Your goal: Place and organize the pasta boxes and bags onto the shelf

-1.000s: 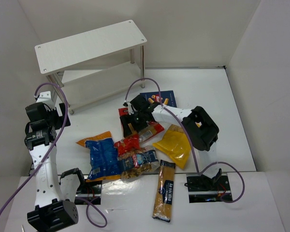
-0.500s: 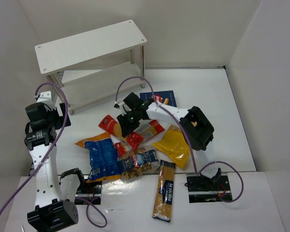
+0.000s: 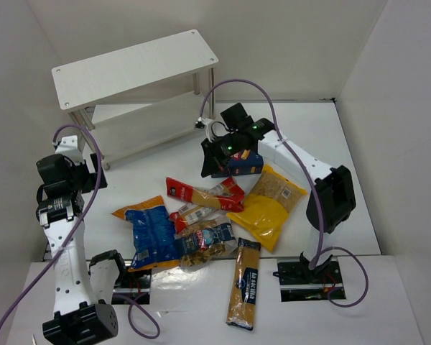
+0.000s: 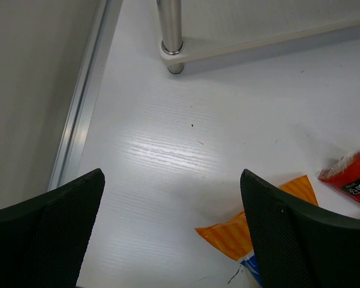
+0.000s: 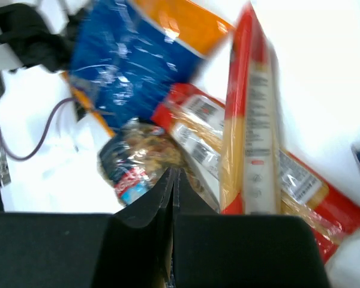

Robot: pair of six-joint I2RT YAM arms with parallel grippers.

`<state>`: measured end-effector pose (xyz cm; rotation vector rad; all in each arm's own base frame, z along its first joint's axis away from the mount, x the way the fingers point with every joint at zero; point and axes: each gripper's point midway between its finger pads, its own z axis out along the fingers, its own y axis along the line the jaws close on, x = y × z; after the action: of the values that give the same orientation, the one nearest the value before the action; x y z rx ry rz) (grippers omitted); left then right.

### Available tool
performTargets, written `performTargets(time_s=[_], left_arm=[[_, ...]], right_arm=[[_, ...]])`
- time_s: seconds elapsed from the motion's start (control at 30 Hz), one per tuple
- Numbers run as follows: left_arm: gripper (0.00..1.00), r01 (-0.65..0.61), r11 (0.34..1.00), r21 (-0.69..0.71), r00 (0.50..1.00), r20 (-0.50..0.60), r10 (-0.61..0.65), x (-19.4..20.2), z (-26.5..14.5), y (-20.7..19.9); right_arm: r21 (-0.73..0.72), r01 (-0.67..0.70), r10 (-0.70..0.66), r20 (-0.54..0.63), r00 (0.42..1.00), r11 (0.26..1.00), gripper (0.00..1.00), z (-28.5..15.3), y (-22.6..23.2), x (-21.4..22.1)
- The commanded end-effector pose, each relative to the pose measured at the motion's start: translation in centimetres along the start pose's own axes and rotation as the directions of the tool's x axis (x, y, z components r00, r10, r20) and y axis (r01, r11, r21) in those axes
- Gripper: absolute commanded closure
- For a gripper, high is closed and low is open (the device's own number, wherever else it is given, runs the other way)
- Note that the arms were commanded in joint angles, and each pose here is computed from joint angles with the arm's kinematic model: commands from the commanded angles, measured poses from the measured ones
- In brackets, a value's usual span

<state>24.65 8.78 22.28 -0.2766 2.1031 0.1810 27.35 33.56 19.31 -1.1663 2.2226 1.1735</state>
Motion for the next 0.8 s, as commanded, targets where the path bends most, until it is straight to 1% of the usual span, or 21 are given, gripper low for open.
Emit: performTargets(time_s=[0.0, 0.03, 0.07, 0.17, 0.2, 0.23, 0.27, 0.33, 0.37, 0.4, 0.43, 0.47, 0.53, 0.57, 0.6, 0.77], left_arm=[[0.01, -0.026, 0.999, 0.025, 0.998, 0.058, 0.025, -1.3, -0.5, -0.3], [0.01, -0.026, 0.999, 0.025, 0.998, 0.058, 0.025, -1.3, -0.5, -0.3], [0.01, -0.026, 0.999, 0.025, 0.998, 0.058, 0.025, -1.3, -0.5, -0.3], [0.01, -0.027, 0.999, 0.034, 0.998, 0.059, 0.025, -1.3, -0.5, -0.5], [0.01, -0.027, 0.999, 0.034, 0.998, 0.059, 0.025, -1.3, -0.5, -0.5], [0.01, -0.027, 0.999, 0.034, 0.998, 0.059, 0.025, -1.3, -0.5, -0.5], [0.01, -0.027, 0.999, 0.034, 0.998, 0.059, 0.025, -1.3, -0.5, -0.5], [0.01, -0.027, 0.999, 0.034, 0.998, 0.059, 0.025, -1.3, -0.5, -0.5], [0.01, -0.028, 0.999, 0.043, 0.998, 0.06, 0.025, -1.4, -0.5, -0.6], [0.01, -0.037, 0.998, 0.042, 0.998, 0.06, 0.034, -1.4, -0.5, -0.6], [0.01, -0.037, 0.998, 0.042, 0.998, 0.06, 0.034, -1.4, -0.5, -0.6], [0.01, -0.037, 0.998, 0.042, 0.998, 0.06, 0.034, -1.4, -0.5, -0.6], [0.01, -0.035, 0.998, 0.044, 0.998, 0.051, 0.033, -1.2, -0.3, -0.6], [0.01, -0.035, 0.998, 0.044, 0.998, 0.051, 0.033, -1.2, -0.3, -0.6], [0.01, -0.035, 0.998, 0.044, 0.998, 0.051, 0.033, -1.2, -0.3, -0.6], [0.01, -0.035, 0.998, 0.044, 0.998, 0.051, 0.033, -1.2, -0.3, -0.6]], right_arm=[[-0.101, 0.129, -0.122, 0.068, 0.99, 0.987, 1.0, -2.2, 4.2, -2.0], [-0.092, 0.118, -0.113, 0.057, 0.992, 0.989, 1.0, -2.0, 3.9, -1.5], [-0.091, 0.14, -0.135, 0.059, 0.989, 0.986, 1.0, -2.0, 3.8, -1.5], [-0.028, 0.159, -0.158, 0.037, 0.987, 0.987, 1.0, -1.7, 3.4, -1.0], [0.003, 0.175, -0.175, 0.032, 0.984, 0.985, 0.91, -1.5, 3.3, -0.9], [0.103, 0.2, -0.202, 0.015, 0.979, 0.974, 0.81, -1.5, 2.5, -1.0], [0.144, 0.22, -0.223, 0.005, 0.975, 0.965, 0.67, -1.3, 1.9, -0.6], [0.233, 0.232, -0.237, -0.007, 0.971, 0.944, 0.3, -1.6, 0.8, -0.5], [0.255, 0.234, -0.235, -0.026, 0.972, 0.938, 0.22, -1.5, 0.6, 0.2], [0.288, 0.239, -0.244, -0.02, 0.97, 0.927, 0.12, -1.9, 0.2, 0.0], [0.304, 0.263, -0.265, -0.038, 0.964, 0.915, 0.08, -1.5, 0.4, 0.1], [0.363, 0.264, -0.258, -0.067, 0.964, 0.894, 0.0, -1.6, -0.6, 0.6], [0.414, 0.297, -0.272, -0.12, 0.955, 0.86, 0.0, -1.4, -1.5, 1.6], [0.438, 0.299, -0.256, -0.155, 0.954, 0.848, 0.0, -1.0, -2.3, 2.6], [0.435, 0.306, -0.257, -0.168, 0.952, 0.847, 0.0, -0.9, -2.5, 3.0], [0.468, 0.331, -0.289, -0.162, 0.944, 0.82, 0.0, -0.4, -3.9, 3.0]])
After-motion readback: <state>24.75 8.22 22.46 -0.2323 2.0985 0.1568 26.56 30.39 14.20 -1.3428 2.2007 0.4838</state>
